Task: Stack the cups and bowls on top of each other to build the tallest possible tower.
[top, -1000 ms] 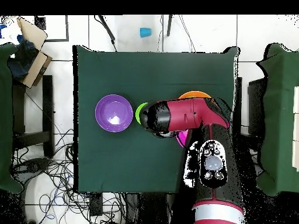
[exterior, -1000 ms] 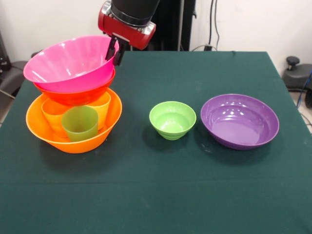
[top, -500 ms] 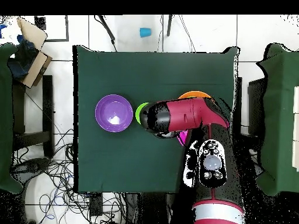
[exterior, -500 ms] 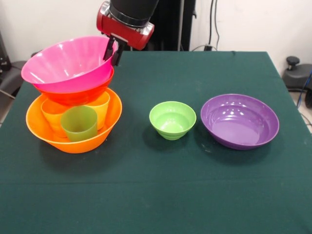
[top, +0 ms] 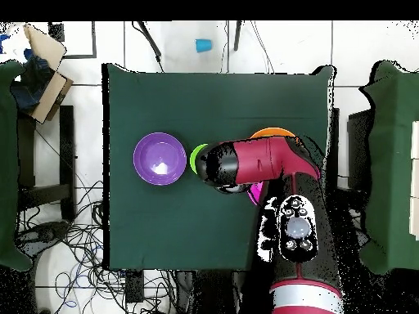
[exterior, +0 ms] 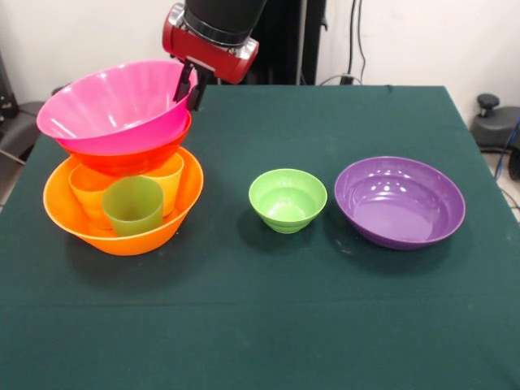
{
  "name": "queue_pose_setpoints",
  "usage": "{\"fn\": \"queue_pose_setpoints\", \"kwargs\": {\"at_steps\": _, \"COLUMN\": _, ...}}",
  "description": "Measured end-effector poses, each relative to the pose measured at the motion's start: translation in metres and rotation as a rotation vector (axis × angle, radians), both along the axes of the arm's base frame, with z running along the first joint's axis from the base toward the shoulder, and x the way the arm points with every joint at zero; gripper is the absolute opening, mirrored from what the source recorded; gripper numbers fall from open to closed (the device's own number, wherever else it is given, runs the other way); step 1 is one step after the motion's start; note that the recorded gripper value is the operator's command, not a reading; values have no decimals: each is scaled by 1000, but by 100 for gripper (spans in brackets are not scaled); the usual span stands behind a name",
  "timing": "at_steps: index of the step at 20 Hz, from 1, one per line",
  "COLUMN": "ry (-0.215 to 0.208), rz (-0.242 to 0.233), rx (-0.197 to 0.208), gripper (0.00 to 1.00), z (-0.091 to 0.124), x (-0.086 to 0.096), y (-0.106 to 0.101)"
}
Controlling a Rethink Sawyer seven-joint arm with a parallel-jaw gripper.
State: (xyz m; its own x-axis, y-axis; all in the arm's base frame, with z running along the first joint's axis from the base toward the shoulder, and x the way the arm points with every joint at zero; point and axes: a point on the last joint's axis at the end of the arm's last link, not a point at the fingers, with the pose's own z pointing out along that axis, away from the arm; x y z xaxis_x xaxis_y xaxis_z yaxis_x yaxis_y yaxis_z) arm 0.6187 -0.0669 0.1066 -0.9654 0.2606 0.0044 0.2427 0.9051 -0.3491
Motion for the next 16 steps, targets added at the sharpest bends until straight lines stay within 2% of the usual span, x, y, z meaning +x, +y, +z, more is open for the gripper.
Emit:
{"fn": "queue_pose_setpoints", "kwargs": {"at_steps": 4, "ry": 0, "rz": -1, "rx": 1, "gripper": 0, "z": 0, "x": 0, "y": 0}}
{"fn": "queue_pose_setpoints", "kwargs": {"at_steps": 5, "ry": -1, "rz": -1, "rx": 2, "gripper": 100, "z": 0, "x": 0, "y": 0}}
{"fn": "queue_pose_setpoints", "kwargs": {"at_steps": 16, "ry": -6, "rz": 2, "rx": 3, "gripper": 100, "z": 0, "x": 2, "y": 0}}
